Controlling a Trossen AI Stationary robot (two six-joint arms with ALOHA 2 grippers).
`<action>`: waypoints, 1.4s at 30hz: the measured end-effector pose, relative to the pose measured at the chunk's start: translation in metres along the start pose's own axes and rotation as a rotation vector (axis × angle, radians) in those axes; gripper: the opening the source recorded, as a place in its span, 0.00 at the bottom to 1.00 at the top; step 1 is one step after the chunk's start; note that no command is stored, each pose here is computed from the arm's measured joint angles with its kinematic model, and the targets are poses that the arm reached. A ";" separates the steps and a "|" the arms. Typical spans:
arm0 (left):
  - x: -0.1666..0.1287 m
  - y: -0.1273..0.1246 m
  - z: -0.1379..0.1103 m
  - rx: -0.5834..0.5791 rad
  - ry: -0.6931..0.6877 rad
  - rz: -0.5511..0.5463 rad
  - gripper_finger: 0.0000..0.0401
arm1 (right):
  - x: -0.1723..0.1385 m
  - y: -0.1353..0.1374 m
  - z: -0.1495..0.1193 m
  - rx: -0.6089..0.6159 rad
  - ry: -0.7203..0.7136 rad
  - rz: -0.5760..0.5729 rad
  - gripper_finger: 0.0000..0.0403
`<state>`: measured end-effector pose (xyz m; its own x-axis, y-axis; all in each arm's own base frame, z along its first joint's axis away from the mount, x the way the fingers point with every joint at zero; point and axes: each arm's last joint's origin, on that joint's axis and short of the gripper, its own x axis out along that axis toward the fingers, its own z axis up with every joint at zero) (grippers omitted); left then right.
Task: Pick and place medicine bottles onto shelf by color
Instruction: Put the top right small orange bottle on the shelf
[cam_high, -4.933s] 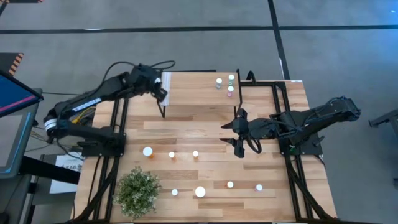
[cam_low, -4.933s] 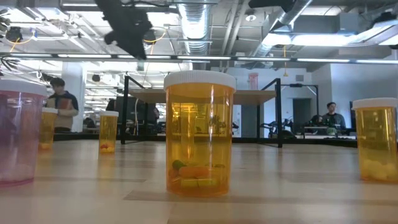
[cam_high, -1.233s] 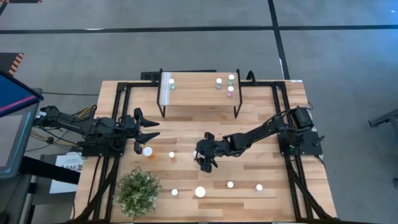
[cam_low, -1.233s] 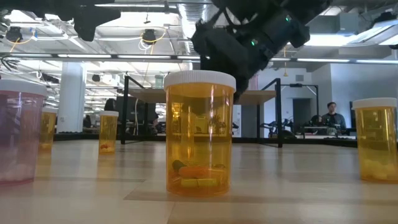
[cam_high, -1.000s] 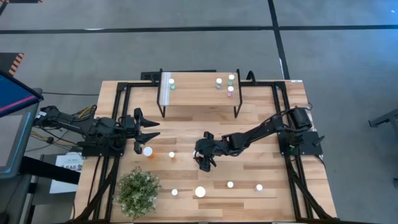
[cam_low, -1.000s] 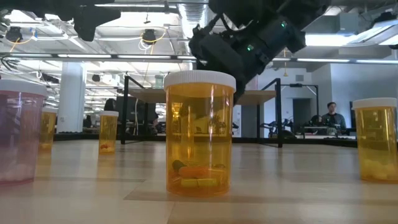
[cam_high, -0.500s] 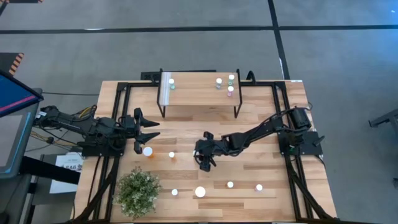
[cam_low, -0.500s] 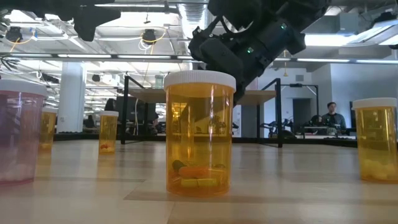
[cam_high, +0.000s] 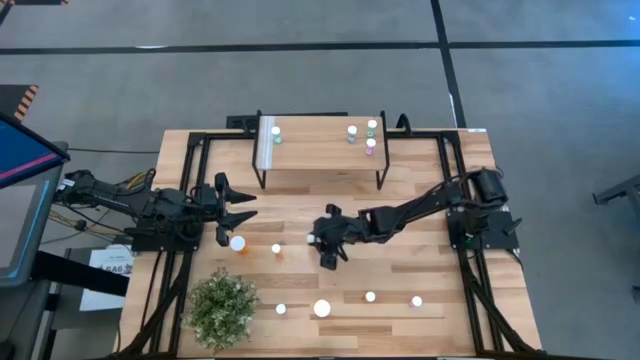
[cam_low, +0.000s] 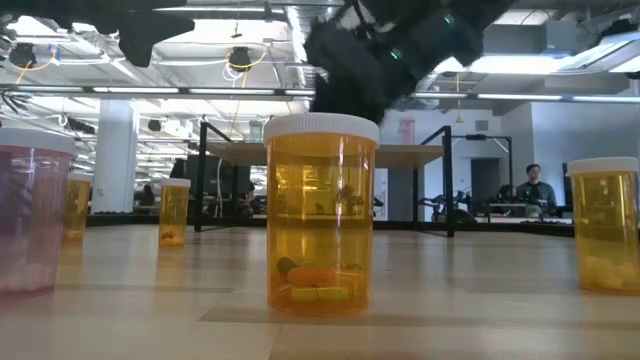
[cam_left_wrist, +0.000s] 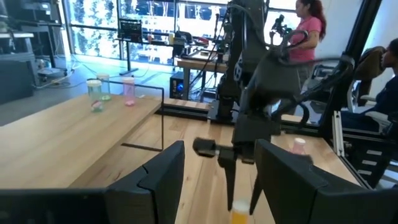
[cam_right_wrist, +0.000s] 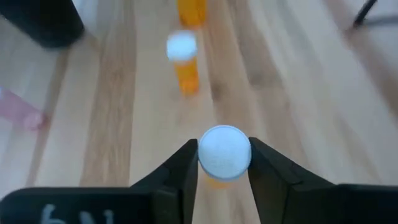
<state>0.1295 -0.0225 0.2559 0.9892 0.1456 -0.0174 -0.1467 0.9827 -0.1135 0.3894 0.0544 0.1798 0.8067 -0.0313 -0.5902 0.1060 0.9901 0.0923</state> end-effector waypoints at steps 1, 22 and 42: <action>0.000 0.000 0.000 -0.001 0.001 0.001 0.46 | -0.003 0.000 0.007 -0.011 -0.028 0.003 0.35; 0.000 0.000 0.001 -0.009 -0.006 0.001 0.46 | -0.081 -0.085 0.127 -0.004 -0.134 -0.196 0.34; 0.000 0.000 0.001 -0.009 -0.007 0.002 0.46 | -0.095 -0.202 0.136 0.179 -0.210 -0.243 0.37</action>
<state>0.1295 -0.0225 0.2566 0.9889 0.1482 -0.0107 -0.1484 0.9814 -0.1219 0.3705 -0.1617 0.3264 0.8451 -0.3087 -0.4364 0.3945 0.9111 0.1193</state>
